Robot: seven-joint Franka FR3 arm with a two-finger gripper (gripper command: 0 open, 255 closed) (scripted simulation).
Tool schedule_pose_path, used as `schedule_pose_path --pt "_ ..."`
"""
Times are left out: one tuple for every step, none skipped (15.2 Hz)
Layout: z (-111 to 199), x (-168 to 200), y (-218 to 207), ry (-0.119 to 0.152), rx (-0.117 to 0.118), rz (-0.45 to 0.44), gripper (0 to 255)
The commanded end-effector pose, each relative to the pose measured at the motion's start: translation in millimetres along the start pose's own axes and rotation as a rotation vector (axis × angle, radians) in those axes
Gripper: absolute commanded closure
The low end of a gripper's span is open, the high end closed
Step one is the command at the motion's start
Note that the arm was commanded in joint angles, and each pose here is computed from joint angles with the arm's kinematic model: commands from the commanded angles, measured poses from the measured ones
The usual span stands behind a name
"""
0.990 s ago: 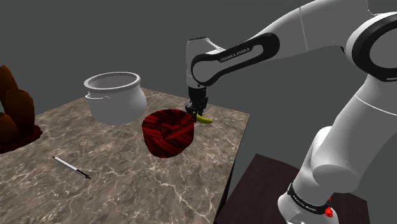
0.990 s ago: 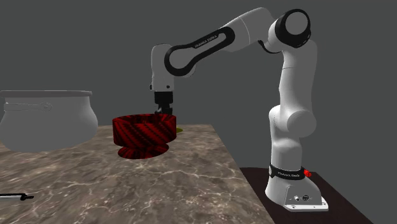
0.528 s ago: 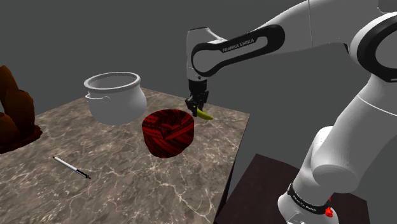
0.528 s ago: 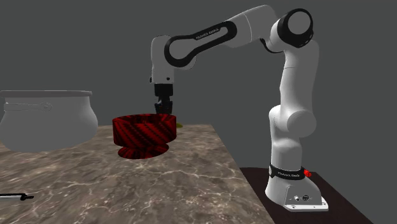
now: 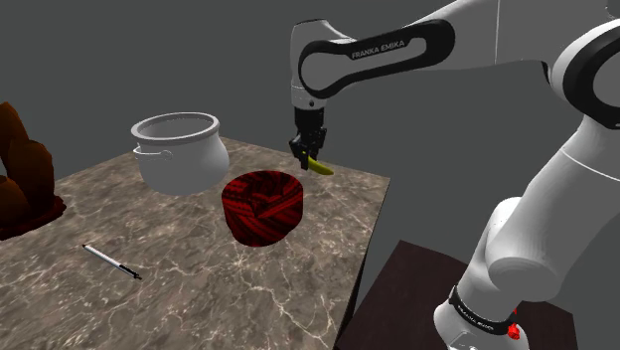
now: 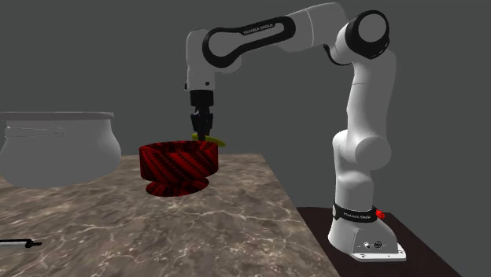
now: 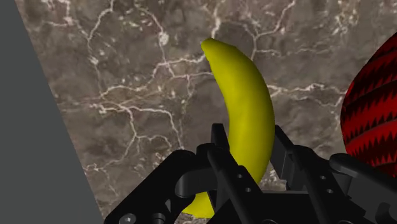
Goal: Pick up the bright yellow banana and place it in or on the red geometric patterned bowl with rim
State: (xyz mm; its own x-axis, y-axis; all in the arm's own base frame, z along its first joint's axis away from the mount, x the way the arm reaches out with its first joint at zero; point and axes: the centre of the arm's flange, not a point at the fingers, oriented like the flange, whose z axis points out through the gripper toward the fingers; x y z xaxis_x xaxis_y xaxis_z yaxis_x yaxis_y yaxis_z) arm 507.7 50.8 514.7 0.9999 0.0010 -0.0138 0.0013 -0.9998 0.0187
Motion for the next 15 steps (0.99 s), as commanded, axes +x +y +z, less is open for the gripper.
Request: schedule_pose_path --pt "-10 0 0 0.0 0.0 0.0 255" --pt "-15 0 0 0.0 0.0 0.0 255" --pt "-21 0 0 0.0 0.0 0.0 255" --pt "-26 0 0 0.0 0.0 0.0 255" --pt "-31 0 1 0.0 0.0 0.0 255" --pt "-37 -1 1 0.0 0.0 0.0 255" --pt "-42 -1 1 0.0 0.0 0.0 255" --pt "-47 -1 1 0.0 0.0 0.0 255" --pt "-52 -1 1 0.0 0.0 0.0 255" --pt "-58 -1 1 0.0 0.0 0.0 255" --pt "-63 -1 1 0.0 0.0 0.0 255" --pt "-68 -1 1 0.0 0.0 0.0 255" --pt "-73 -1 1 0.0 0.0 0.0 255" --pt "-79 -1 1 0.0 0.0 0.0 255" --pt "-84 -1 2 0.0 0.0 0.0 255"
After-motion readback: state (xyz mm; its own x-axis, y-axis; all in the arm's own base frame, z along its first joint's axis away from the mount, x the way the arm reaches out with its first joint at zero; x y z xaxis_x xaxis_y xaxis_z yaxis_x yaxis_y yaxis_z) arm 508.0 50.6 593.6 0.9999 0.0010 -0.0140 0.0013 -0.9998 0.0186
